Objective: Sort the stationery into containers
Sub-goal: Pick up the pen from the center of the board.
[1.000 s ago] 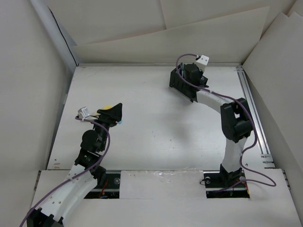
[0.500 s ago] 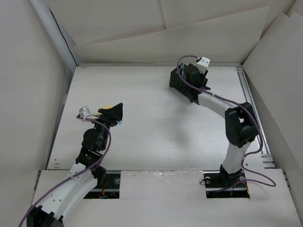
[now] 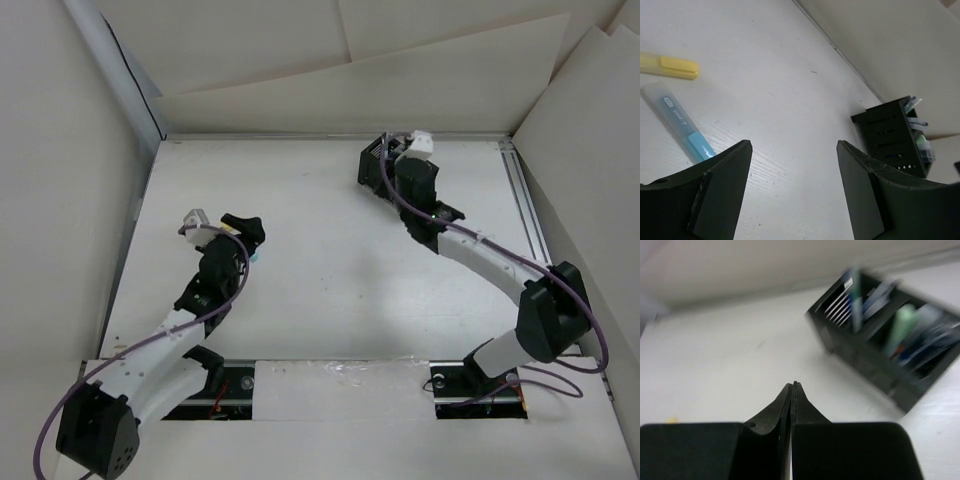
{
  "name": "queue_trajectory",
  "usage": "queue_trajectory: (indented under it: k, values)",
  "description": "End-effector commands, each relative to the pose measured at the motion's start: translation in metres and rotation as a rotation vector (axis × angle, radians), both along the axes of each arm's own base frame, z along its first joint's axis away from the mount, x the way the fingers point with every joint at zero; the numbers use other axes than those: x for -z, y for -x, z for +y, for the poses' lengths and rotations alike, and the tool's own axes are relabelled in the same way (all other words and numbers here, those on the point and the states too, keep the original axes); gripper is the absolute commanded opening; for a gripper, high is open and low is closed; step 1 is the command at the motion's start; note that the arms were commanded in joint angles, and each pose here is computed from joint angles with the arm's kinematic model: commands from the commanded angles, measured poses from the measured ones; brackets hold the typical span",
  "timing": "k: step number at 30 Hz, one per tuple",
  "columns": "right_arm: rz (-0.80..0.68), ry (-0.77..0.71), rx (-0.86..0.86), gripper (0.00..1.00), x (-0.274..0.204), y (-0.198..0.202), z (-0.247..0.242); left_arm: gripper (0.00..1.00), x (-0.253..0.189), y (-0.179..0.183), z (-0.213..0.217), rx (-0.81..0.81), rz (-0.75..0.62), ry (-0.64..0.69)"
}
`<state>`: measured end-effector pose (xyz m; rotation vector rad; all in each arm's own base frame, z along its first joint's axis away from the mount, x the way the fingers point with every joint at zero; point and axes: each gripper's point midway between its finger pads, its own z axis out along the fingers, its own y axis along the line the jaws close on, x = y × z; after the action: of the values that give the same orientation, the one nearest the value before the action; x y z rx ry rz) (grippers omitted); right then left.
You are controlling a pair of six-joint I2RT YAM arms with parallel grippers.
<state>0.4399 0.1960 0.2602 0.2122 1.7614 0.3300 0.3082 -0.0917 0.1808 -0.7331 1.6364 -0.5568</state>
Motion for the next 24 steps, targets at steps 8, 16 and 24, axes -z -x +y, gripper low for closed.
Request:
queue_trajectory:
  k: [8,16,24]
  values:
    - [0.175,-0.002,-0.296,0.00,0.067,0.068,0.075,0.66,0.025,-0.034,0.016,-0.196,0.263,-0.010]
    - [0.211,0.011,-0.335,0.35,0.077,0.078,0.073,0.73,0.048,-0.034,0.022,-0.263,0.386,-0.019]
    - [0.175,-0.019,-0.309,0.44,0.058,0.076,0.044,0.77,0.066,-0.037,0.009,-0.231,0.515,-0.037]
